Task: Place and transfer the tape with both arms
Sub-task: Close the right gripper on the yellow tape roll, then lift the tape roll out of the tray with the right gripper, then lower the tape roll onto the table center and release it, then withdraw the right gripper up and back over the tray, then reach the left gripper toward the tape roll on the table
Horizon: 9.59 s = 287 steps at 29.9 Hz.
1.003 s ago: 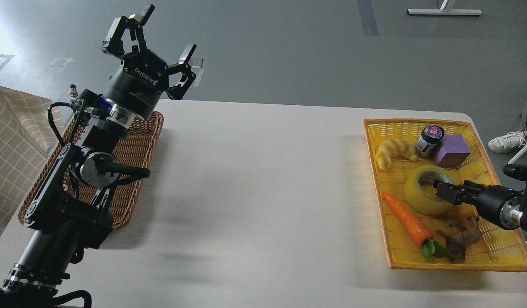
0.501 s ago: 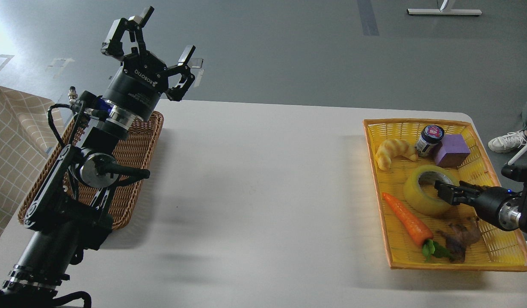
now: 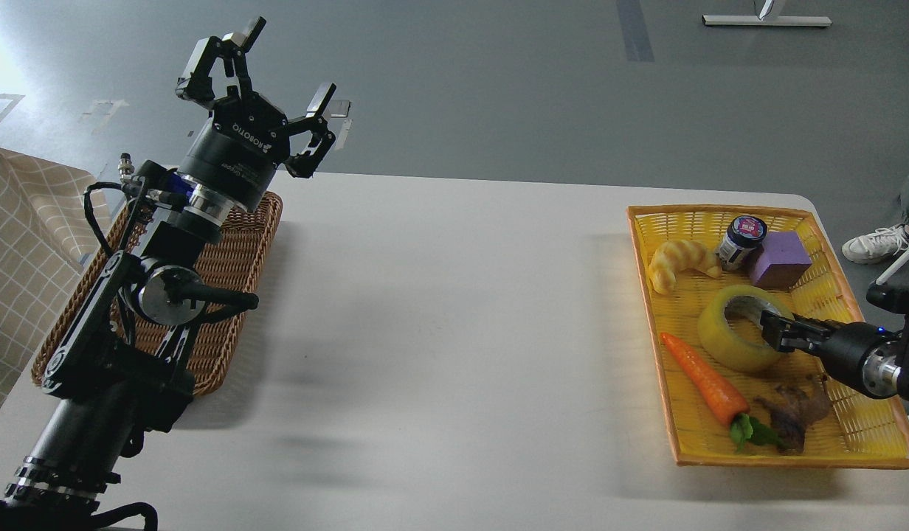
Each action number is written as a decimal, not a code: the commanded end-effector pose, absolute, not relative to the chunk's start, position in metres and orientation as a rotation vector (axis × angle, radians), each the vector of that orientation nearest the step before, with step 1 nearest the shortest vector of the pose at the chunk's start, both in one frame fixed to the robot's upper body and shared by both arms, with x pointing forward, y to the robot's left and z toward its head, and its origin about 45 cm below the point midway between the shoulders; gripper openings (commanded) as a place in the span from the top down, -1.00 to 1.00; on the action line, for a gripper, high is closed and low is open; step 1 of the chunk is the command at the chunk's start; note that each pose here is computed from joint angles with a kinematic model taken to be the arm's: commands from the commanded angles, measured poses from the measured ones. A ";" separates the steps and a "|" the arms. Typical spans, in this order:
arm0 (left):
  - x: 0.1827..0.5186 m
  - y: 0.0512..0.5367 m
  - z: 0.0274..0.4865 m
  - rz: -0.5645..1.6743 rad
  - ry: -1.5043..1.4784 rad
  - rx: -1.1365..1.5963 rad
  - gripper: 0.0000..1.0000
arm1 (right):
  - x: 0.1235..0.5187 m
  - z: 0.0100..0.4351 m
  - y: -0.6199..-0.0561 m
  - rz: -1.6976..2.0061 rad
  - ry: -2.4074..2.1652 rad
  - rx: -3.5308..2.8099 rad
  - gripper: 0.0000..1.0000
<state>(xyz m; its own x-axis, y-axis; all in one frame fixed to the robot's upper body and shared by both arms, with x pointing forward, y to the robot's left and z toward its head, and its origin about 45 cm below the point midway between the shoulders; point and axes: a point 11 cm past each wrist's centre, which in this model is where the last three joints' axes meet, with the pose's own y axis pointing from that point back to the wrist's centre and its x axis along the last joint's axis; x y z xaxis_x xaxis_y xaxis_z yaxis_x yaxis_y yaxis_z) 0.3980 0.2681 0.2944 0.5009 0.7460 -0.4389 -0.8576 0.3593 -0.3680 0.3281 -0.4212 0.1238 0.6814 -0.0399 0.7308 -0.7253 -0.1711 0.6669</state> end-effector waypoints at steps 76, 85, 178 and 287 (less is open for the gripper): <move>0.397 0.270 0.295 1.052 0.209 -0.614 -0.96 | 0.413 0.223 -0.133 1.281 -0.186 1.885 0.58; 0.396 0.277 0.296 1.070 0.197 -0.637 -0.96 | 0.400 0.190 -0.084 1.233 -0.089 1.955 0.58; 0.389 0.319 0.286 1.198 0.175 -0.596 -0.96 | 0.399 0.384 -0.229 1.029 -1.160 2.699 -1.00; 0.318 0.162 0.089 0.692 -0.848 0.935 -0.95 | 0.401 0.369 -0.259 0.163 -1.759 3.243 -1.00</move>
